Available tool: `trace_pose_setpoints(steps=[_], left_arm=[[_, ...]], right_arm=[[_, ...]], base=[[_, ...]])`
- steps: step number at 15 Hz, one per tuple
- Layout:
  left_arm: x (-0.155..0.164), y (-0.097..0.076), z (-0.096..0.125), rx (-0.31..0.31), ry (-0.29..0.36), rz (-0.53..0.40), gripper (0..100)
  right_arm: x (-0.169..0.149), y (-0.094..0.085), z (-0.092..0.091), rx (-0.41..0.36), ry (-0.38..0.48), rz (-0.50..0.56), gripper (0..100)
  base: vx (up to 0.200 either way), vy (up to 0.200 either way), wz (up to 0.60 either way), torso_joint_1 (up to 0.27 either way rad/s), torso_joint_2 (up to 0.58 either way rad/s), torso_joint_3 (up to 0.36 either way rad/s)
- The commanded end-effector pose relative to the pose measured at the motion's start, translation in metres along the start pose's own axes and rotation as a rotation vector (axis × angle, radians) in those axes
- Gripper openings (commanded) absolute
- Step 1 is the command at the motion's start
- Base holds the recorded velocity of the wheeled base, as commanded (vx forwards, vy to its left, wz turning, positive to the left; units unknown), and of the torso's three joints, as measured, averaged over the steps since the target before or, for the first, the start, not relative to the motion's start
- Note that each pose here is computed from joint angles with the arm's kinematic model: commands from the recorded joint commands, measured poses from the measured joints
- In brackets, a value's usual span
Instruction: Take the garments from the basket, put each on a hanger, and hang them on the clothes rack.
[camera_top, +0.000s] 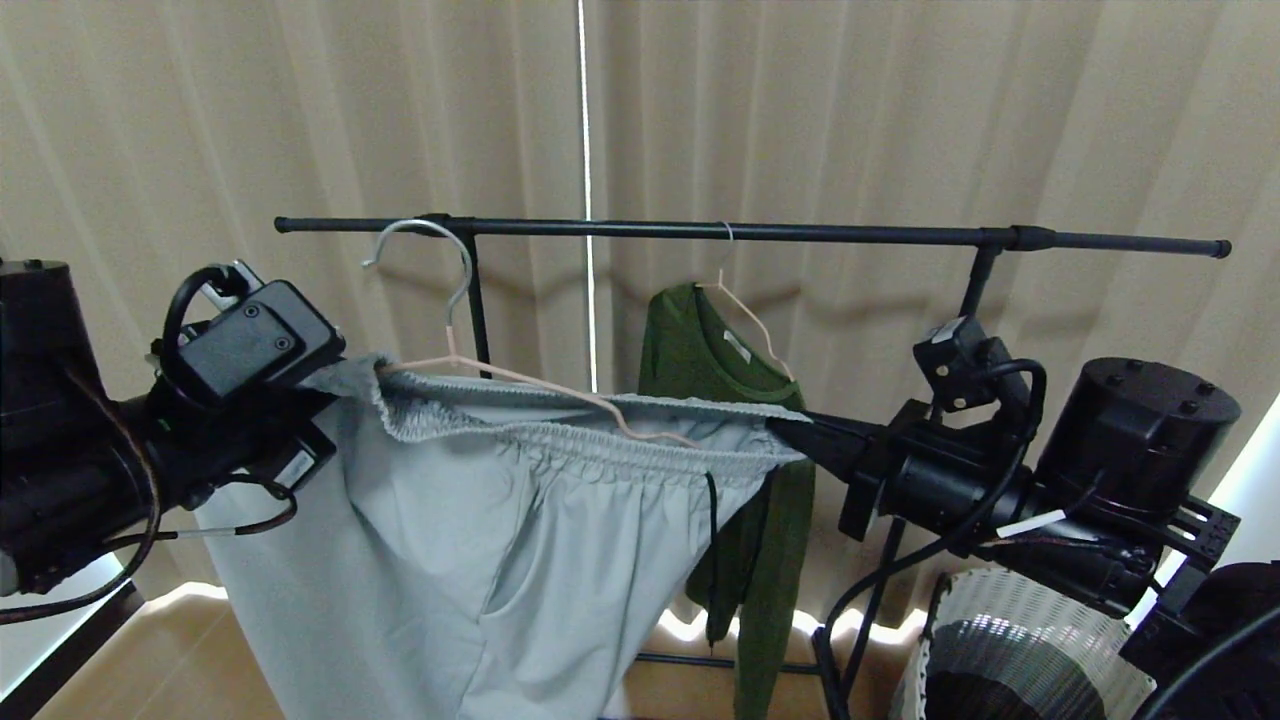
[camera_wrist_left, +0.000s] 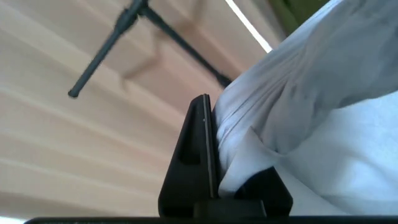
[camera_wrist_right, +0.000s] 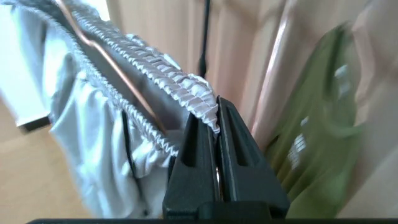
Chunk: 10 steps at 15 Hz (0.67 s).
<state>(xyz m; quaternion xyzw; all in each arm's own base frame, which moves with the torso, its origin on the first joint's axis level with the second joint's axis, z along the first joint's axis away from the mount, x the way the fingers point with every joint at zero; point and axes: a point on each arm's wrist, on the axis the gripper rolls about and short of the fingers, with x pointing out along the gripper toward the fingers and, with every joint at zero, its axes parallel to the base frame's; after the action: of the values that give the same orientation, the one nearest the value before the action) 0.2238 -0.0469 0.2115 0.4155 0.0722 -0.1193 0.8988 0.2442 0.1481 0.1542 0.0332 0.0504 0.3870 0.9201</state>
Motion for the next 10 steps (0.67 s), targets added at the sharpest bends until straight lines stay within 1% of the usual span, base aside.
trace_pose_setpoints(steps=[1, 2, 3, 4, 5, 6, 8, 9, 10], left_arm=[[0.004, -0.007, -0.006, 0.029, 0.036, -0.020, 0], [0.005, -0.008, -0.006, 0.032, 0.039, -0.021, 0], [0.008, -0.011, -0.005, 0.035, 0.052, -0.019, 0], [0.008, -0.010, -0.003, 0.033, 0.058, -0.007, 0], [0.008, -0.013, -0.001, 0.018, 0.073, 0.005, 0], [0.007, -0.014, 0.002, -0.012, 0.066, 0.003, 0], [0.006, -0.022, 0.009, -0.101, 0.080, 0.018, 0], [0.008, -0.025, 0.011, -0.128, 0.082, 0.016, 0], [0.009, -0.026, 0.011, -0.142, 0.083, 0.014, 0]], right_arm=[[0.002, 0.016, 0.007, -0.007, -0.001, 0.054, 0], [0.003, 0.024, 0.007, -0.006, 0.019, 0.082, 0], [0.005, 0.038, 0.004, -0.005, 0.048, 0.127, 0], [0.006, 0.043, 0.004, -0.006, 0.052, 0.146, 0], [0.008, 0.053, 0.000, -0.007, 0.066, 0.179, 0], [0.009, 0.056, -0.002, -0.006, 0.076, 0.190, 0], [0.008, 0.061, -0.004, -0.005, 0.106, 0.204, 0], [0.006, 0.061, -0.004, -0.004, 0.121, 0.203, 0], [0.004, 0.062, -0.002, -0.014, 0.117, 0.204, 0]], base=[[0.000, 0.000, 0.00, 0.000, 0.00, 0.000], [0.000, 0.000, 0.00, 0.000, 0.00, 0.000], [0.000, 0.000, 0.00, 0.000, 0.00, 0.000], [0.000, 0.000, 0.00, 0.000, 0.00, 0.000], [0.000, 0.000, 0.00, 0.000, 0.00, 0.000], [0.000, 0.000, 0.00, 0.000, 0.00, 0.000], [0.000, 0.000, 0.00, 0.000, 0.00, 0.000], [0.000, 0.000, 0.00, 0.000, 0.00, 0.000], [0.000, 0.000, 0.00, 0.000, 0.00, 0.000]])
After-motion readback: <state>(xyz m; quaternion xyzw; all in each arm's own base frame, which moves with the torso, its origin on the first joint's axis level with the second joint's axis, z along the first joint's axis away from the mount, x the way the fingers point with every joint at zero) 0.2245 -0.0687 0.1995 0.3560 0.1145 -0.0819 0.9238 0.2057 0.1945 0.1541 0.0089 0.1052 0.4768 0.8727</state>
